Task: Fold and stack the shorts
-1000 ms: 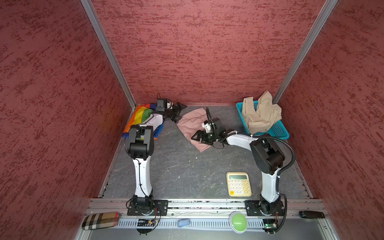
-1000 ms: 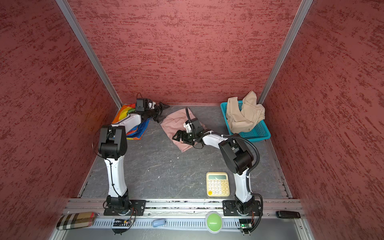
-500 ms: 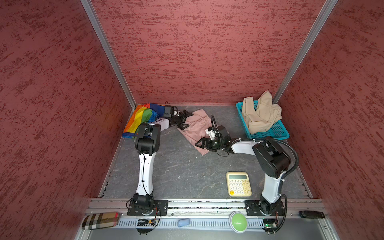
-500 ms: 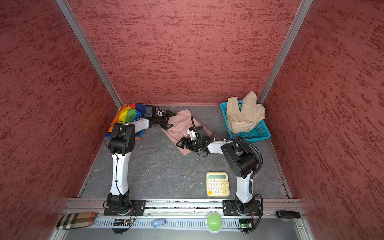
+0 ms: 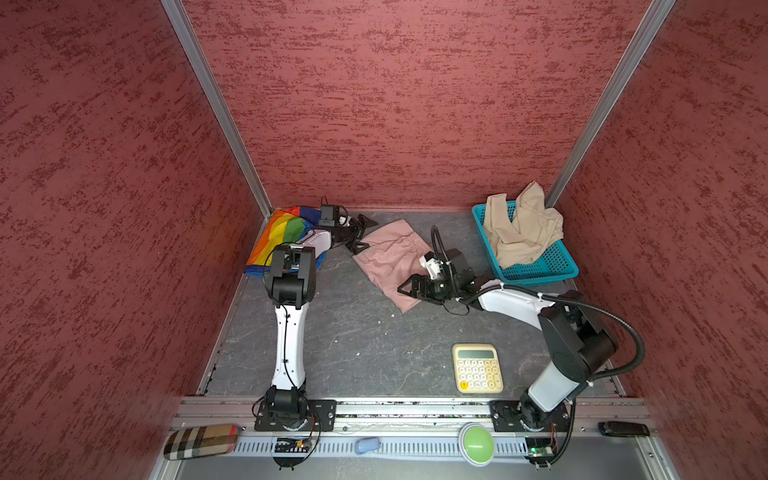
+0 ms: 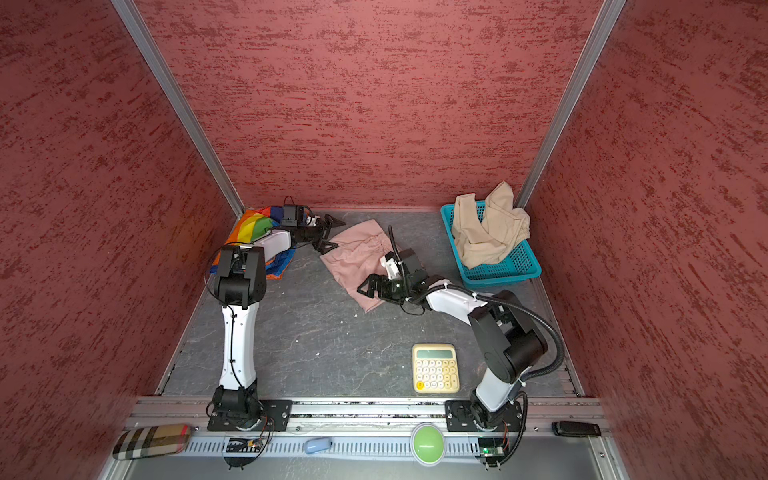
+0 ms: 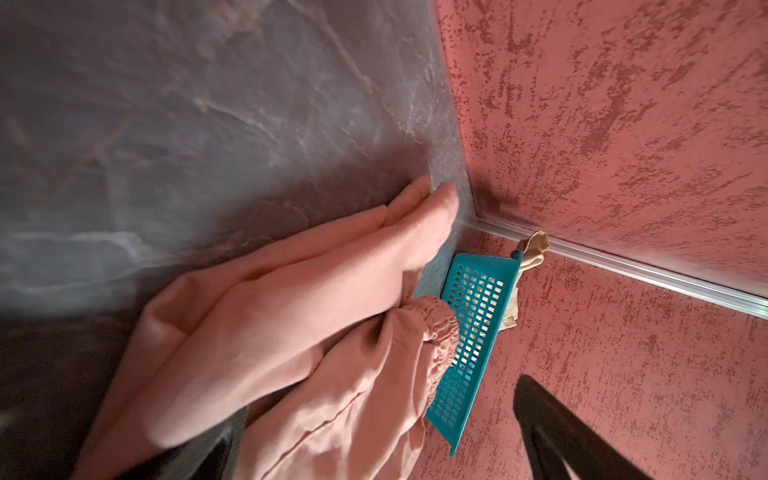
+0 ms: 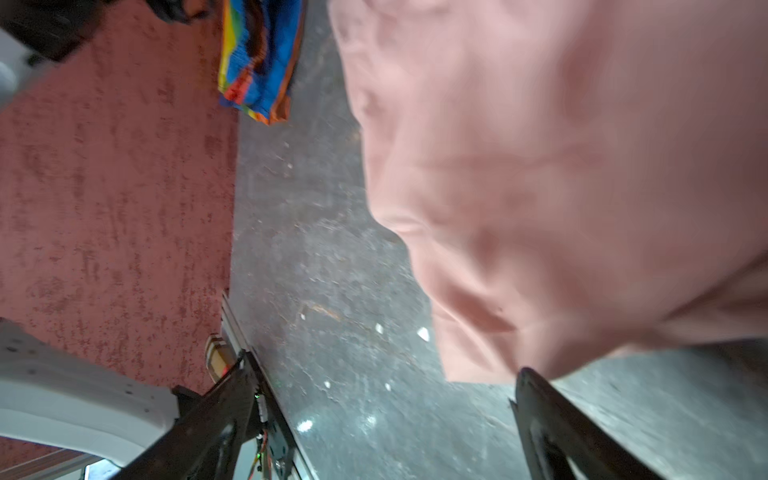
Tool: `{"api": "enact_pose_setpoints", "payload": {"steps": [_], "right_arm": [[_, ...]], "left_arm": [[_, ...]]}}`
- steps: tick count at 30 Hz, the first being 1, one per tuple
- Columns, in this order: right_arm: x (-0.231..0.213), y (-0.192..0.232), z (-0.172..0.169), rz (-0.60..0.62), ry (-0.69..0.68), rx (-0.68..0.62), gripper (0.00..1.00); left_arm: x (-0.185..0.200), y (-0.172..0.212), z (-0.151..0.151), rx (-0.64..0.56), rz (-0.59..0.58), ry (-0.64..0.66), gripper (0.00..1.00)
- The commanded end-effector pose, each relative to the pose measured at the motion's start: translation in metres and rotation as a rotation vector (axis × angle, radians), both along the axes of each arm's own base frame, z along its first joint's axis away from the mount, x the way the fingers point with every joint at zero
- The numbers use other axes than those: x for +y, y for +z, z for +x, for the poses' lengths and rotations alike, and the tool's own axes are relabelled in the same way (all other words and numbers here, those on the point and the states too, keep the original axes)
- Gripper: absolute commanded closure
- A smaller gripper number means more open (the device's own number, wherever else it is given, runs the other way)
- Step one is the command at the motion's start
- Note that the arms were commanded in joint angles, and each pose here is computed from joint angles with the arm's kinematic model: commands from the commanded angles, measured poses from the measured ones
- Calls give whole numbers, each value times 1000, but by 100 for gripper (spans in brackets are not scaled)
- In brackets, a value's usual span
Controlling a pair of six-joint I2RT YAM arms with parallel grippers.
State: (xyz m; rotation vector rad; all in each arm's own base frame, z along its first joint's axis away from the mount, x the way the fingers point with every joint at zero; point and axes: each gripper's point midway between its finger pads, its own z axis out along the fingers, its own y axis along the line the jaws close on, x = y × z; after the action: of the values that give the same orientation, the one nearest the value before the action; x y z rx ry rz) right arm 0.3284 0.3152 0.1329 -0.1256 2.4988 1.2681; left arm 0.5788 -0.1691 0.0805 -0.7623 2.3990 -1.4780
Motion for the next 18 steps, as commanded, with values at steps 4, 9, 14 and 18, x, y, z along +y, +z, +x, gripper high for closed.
{"api": "enact_pose_setpoints", "payload": {"steps": [4, 9, 14, 18], "right_arm": [[32, 31, 19, 72, 43, -47, 1], [68, 3, 6, 123, 131, -14, 1], [76, -33, -2, 108, 153, 49, 1], [64, -60, -17, 84, 146, 99, 1]], "left_arm": [[-6, 78, -16, -97, -99, 22, 1], [-13, 50, -39, -20, -185, 9, 1], [-20, 17, -53, 35, -173, -12, 0], [-7, -18, -51, 85, -150, 14, 1]]}}
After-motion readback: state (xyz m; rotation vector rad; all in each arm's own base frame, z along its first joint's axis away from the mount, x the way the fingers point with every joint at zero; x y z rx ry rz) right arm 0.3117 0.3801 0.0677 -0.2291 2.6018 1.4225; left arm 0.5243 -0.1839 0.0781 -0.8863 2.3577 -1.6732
